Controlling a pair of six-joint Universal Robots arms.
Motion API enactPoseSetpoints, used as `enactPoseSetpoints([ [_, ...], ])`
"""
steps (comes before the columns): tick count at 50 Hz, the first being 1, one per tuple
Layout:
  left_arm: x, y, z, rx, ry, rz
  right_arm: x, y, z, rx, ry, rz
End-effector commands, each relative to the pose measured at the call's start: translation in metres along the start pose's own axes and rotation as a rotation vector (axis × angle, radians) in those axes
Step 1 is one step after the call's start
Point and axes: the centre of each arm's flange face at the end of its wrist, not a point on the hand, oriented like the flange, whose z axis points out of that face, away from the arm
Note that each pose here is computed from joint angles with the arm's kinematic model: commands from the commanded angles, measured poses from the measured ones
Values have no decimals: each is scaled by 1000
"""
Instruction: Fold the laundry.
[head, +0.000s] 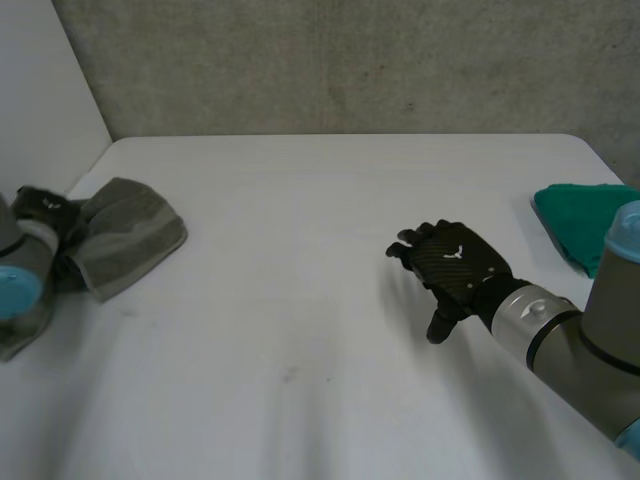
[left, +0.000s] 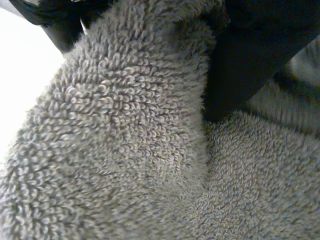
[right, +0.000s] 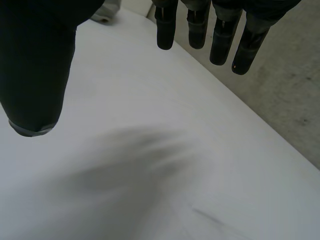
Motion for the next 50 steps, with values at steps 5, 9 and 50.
enactPoseSetpoints([
  [5, 12, -140, -120, 391, 23, -296, 42, -12, -9, 34, 135, 3],
  [9, 34, -167, -185, 470, 235, -488, 57, -14, -12, 40, 184, 10],
  [50, 78, -109, -197, 205, 566, -417, -46, -17, -4, -91, -152, 25],
])
